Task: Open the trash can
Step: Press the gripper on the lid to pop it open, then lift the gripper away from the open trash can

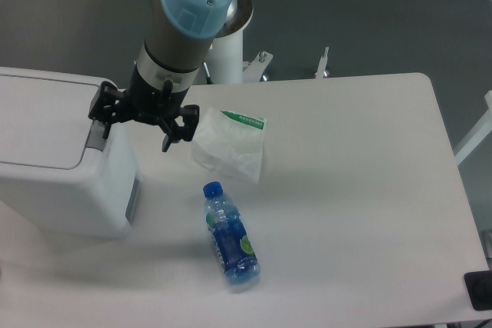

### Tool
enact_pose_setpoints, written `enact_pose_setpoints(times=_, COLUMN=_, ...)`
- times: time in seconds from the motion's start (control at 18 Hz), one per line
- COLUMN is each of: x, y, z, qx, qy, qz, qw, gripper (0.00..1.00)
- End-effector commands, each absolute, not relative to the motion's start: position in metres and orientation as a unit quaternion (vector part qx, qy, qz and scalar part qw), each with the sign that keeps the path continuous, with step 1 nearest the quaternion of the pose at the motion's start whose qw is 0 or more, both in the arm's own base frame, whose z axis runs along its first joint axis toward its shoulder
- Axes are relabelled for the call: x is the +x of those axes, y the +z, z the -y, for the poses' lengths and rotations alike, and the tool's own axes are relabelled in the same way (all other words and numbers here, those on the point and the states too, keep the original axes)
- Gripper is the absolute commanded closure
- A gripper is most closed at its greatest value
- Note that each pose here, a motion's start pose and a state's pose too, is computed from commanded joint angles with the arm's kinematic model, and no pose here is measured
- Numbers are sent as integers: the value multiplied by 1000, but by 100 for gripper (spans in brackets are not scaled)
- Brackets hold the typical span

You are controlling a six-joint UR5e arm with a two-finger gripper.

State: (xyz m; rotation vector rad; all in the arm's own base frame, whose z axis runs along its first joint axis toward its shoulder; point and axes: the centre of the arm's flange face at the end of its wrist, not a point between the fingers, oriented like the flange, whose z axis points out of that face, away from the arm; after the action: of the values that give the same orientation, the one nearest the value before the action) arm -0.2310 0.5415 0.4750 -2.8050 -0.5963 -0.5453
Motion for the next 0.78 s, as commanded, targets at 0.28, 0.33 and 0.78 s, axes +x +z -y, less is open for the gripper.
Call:
enact_pose_setpoints(times=0.28, x=-231, y=472, z=-543, qx=-955, qy=-187, qz=203, qw=109, gripper=0)
enact_pose_setpoints(times=0.33, x=-231, y=471, z=-543, qx=-955, qy=-187, qz=204, qw=108, gripper=0)
enact_pose_setpoints(times=0.78, x=-234, y=488, z=-545, qx=-956, qy=-179, qz=199, qw=123, gripper=0)
